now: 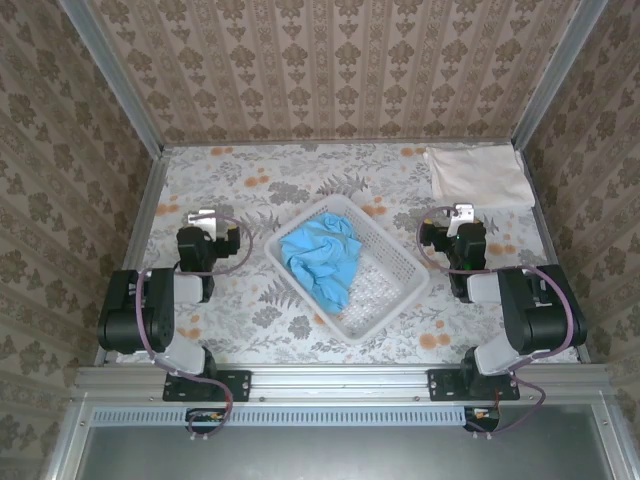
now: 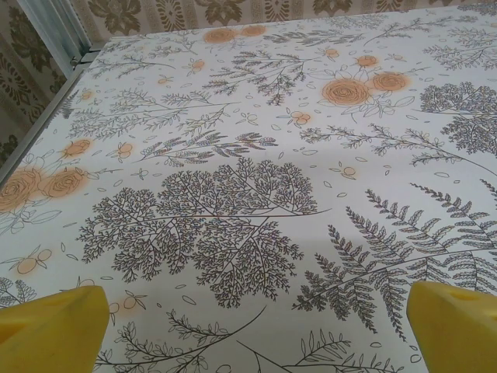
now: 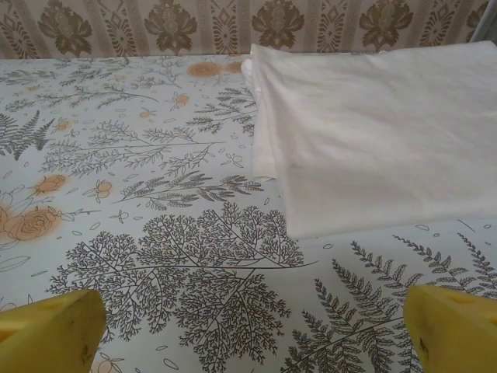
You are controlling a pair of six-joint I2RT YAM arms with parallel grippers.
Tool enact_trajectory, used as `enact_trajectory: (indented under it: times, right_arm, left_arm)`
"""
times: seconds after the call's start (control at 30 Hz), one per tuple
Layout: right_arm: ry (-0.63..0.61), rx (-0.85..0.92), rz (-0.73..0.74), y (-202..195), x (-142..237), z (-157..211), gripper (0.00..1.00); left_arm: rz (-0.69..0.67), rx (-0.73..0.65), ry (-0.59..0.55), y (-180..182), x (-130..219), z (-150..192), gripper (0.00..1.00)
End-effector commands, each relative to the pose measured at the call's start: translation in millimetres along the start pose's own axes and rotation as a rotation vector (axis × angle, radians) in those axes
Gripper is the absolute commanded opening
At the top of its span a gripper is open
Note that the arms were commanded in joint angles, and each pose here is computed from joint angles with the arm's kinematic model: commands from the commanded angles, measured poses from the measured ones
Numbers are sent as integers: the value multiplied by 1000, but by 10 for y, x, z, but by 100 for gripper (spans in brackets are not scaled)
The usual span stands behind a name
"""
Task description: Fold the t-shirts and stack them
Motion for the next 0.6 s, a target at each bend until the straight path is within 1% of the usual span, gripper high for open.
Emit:
enact_trajectory:
  times: [0.0, 0.57]
  right_arm:
    - [-6, -4, -24, 52, -22, -46, 100]
    - [-6, -4, -24, 51, -23, -46, 100]
  left_arm:
    - [3, -19, -27, 7, -17, -112, 100]
    - [3, -17, -25, 12, -18, -106, 100]
Point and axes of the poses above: each hand's point on the last joint's axis, 136 mm out from that joint toward the fingers, its own x axis back along the fingers, its own y axis along the line the jaws close on, z = x × y, the point moved 1 cm from there along x, back along the fingers, and after that the axes turned 1 degree about x, right-handed, at the moved point
